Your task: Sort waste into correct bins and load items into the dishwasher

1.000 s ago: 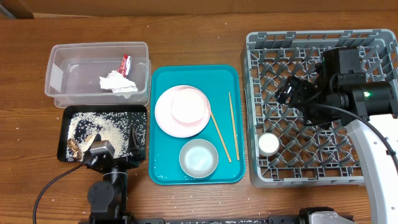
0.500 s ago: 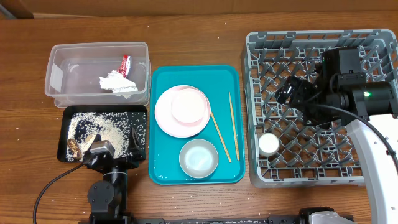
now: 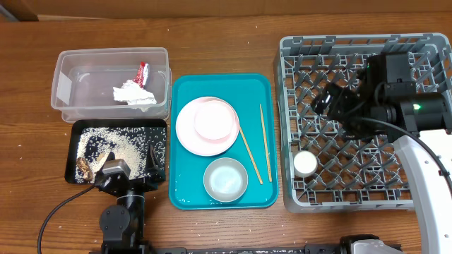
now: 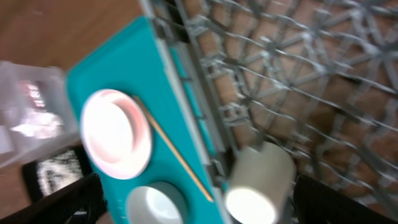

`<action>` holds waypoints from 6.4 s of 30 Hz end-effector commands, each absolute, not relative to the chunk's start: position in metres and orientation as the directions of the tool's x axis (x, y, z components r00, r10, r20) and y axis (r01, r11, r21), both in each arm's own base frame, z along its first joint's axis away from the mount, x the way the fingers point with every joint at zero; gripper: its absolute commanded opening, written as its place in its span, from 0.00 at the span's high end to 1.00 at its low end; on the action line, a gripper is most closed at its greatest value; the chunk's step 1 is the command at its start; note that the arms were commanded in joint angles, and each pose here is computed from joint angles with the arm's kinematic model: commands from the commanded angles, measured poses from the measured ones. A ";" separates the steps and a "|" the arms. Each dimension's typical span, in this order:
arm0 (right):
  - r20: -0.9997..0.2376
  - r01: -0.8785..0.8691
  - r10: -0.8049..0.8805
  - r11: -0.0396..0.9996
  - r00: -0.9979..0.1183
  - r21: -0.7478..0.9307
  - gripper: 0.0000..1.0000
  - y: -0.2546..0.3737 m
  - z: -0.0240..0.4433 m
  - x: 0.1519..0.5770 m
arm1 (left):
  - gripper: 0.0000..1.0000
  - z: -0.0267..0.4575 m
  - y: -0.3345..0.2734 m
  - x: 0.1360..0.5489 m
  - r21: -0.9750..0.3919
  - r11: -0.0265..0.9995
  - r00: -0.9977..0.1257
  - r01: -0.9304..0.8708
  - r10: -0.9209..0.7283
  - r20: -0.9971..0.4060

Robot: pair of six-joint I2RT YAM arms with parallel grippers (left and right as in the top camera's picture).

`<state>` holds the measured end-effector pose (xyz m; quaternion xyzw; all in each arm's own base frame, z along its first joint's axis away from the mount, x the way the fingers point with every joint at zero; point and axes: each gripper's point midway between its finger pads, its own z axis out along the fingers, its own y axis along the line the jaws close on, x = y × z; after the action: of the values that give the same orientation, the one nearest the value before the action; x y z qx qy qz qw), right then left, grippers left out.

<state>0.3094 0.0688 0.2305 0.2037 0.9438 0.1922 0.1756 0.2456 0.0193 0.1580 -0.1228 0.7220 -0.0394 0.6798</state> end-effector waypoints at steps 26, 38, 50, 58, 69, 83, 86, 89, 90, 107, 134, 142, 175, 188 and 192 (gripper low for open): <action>-0.368 -0.220 -0.113 0.939 -0.923 0.263 0.18 0.260 0.179 0.285 | 0.00 0.159 0.021 0.245 -0.235 0.964 -0.036 -0.126 -0.241 -0.970; -0.255 -0.222 -0.190 0.970 -0.948 0.103 0.39 0.244 0.125 0.285 | 0.00 0.159 0.021 0.245 -0.234 0.964 -0.036 -0.126 -0.240 -0.970; -0.039 -0.454 -0.454 0.891 -0.890 -0.011 0.48 0.240 0.037 0.276 | 0.00 0.159 0.021 0.245 -0.235 0.964 -0.036 -0.126 -0.241 -0.970; 0.043 -0.505 -0.505 0.863 -0.862 0.014 0.51 0.241 0.010 0.267 | 0.00 0.159 0.021 0.245 -0.235 0.964 -0.036 -0.126 -0.241 -0.970; 0.064 -0.543 -0.542 0.840 -0.838 0.014 0.55 0.228 -0.006 0.263 | 0.00 0.159 0.021 0.245 -0.235 0.964 -0.036 -0.126 -0.241 -0.970; 0.017 -0.507 -0.507 0.862 -0.862 0.020 0.93 0.232 0.046 0.274 | 0.00 0.159 0.021 0.245 -0.235 0.964 -0.036 -0.126 -0.241 -0.970; -0.089 -0.476 -0.471 0.879 -0.877 0.039 0.94 0.241 0.082 0.286 | 0.00 0.159 0.021 0.245 -0.235 0.964 -0.036 -0.126 -0.241 -0.970; -0.191 -0.432 -0.415 0.900 -0.889 0.055 0.95 0.245 0.117 0.299 | 0.00 0.159 0.021 0.245 -0.235 0.964 -0.036 -0.126 -0.241 -0.970; -0.229 -0.405 -0.383 0.913 -0.895 0.055 0.96 0.243 0.130 0.305 | 0.00 0.159 0.021 0.245 -0.235 0.964 -0.036 -0.126 -0.241 -0.970; -0.357 -0.023 -0.007 0.999 -0.934 0.039 0.96 0.108 0.165 0.386 | 0.00 0.159 0.021 0.245 -0.235 0.964 -0.036 -0.126 -0.241 -0.970; -0.248 -0.389 -0.374 0.921 -0.894 0.011 0.51 0.224 0.109 0.319 | 0.00 0.159 0.021 0.245 -0.235 0.964 -0.036 -0.126 -0.241 -0.970; -0.285 -0.326 -0.362 0.931 -0.888 -0.166 0.41 0.201 0.048 0.317 | 0.00 0.159 0.021 0.245 -0.235 0.964 -0.036 -0.126 -0.241 -0.970; -0.155 -0.385 -0.389 0.921 -0.908 -0.056 0.94 0.208 0.037 0.310 | 0.00 0.159 0.021 0.245 -0.235 0.964 -0.036 -0.126 -0.241 -0.970; -0.446 -0.214 -0.220 0.975 -0.867 -0.063 0.96 0.174 0.175 0.381 | 0.00 0.159 0.021 0.245 -0.235 0.964 -0.036 -0.126 -0.241 -0.970; -0.404 -0.144 -0.156 0.988 -0.901 -0.061 0.96 0.132 0.160 0.392 | 0.00 0.159 0.021 0.245 -0.235 0.964 -0.036 -0.126 -0.241 -0.970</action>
<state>0.3866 0.1565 0.1700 -0.0939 0.9709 0.0005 0.2205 0.2456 0.0193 0.1580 -0.1228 0.7220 -0.0394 0.6798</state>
